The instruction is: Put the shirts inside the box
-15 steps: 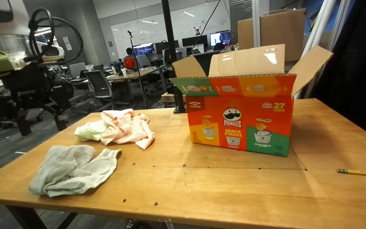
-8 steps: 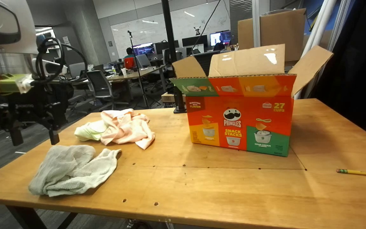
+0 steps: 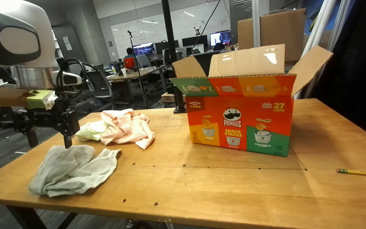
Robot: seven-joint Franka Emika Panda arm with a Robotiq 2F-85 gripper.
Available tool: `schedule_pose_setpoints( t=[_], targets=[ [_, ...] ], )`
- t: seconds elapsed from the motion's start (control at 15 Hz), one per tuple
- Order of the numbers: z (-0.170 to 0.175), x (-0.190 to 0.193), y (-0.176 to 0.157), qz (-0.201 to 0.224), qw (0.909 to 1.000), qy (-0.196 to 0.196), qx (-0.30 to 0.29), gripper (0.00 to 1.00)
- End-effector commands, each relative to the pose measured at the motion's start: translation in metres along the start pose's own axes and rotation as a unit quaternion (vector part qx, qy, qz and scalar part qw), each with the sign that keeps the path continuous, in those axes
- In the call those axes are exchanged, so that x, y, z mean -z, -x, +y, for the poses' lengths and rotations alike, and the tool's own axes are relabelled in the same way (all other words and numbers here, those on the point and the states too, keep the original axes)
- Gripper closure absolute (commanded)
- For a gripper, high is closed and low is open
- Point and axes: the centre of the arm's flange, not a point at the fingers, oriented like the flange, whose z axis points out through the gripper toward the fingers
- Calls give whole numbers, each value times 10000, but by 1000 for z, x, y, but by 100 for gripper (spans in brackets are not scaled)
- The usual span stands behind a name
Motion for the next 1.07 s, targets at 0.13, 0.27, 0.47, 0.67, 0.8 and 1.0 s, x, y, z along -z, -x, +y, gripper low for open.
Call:
schedule_pose_setpoints(
  t=[0.13, 0.27, 0.47, 0.67, 0.8, 1.0],
  targets=[
    [17, -40, -7, 55, 9996, -106, 242, 0],
    [22, -51, -7, -18, 9995, -72, 300, 0],
    [23, -59, -7, -113, 9992, 13, 390, 34],
    [21, -53, -6, -196, 9985, 150, 493, 58],
    [18, -44, -5, -227, 9975, 289, 606, 73],
    [13, -27, -3, -268, 9954, 513, 761, 95]
  ],
)
